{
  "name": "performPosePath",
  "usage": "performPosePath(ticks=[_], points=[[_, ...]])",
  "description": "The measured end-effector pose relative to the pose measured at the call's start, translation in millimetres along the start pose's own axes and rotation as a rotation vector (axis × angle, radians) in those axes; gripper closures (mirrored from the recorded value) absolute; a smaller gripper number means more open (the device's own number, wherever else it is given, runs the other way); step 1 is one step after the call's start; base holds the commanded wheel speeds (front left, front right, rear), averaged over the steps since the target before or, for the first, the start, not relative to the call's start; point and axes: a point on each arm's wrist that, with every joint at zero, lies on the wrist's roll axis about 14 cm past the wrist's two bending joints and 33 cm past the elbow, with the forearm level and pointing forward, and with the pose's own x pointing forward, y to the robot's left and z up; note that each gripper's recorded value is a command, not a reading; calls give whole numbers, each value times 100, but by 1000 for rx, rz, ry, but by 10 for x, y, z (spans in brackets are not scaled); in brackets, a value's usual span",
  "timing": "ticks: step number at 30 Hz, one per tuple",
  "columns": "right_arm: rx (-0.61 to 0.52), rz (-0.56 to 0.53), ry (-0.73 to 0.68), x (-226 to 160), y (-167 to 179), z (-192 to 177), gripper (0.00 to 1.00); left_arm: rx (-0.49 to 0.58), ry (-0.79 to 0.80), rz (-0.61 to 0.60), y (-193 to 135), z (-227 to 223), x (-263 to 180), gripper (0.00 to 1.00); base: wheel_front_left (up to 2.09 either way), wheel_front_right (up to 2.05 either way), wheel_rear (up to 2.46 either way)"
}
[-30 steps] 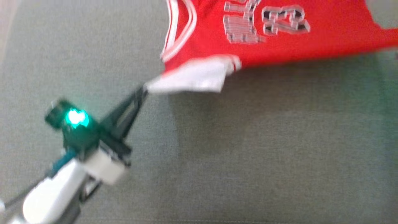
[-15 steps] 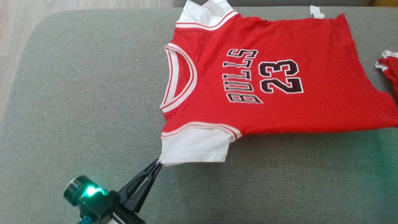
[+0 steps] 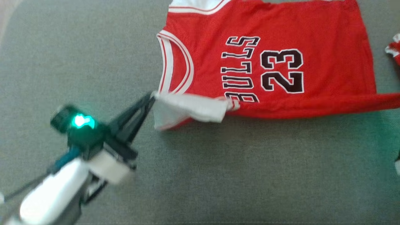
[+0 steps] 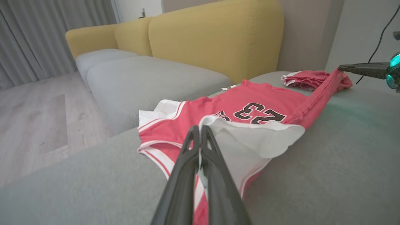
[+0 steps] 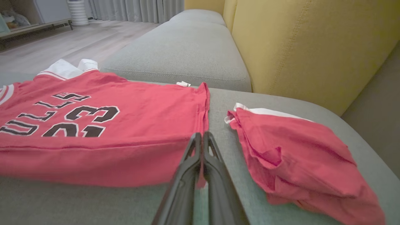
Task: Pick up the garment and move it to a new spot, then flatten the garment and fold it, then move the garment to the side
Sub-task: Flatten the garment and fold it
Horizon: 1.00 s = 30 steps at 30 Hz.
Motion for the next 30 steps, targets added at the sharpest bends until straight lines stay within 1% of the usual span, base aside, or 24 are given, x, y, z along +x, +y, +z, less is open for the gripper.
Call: performPosePath(ticks=[7,10,13,18,19,20,21,26,28,30], points=[[-25,8,10,387,-44,10,100,112,-7,-17,392,73,544,100,0,0,0],[-38,12,1,555,-62,48,100,137,-17,-17,525,103,740,100,0,0,0],[-52,19,-3,704,-68,71,100,158,1,-27,600,39,882,100,0,0,0],[-53,35,19,881,-16,0,100,153,15,-34,629,-94,1014,100,0,0,0],[-43,36,28,906,-10,-25,100,143,15,-30,640,-108,1023,79,0,0,0],[-36,34,34,927,-9,-42,59,133,18,-26,653,-132,1026,15,0,0,0],[-31,35,38,948,-4,-54,0,120,21,-17,674,-155,1024,0,0,0,0],[-28,23,24,981,-28,-21,0,62,4,32,706,-168,961,0,0,0,0],[-26,16,11,964,-46,3,0,10,6,82,714,-233,878,0,0,0,0],[-20,14,0,949,-36,29,0,-61,35,124,645,-408,752,0,0,0,0]])
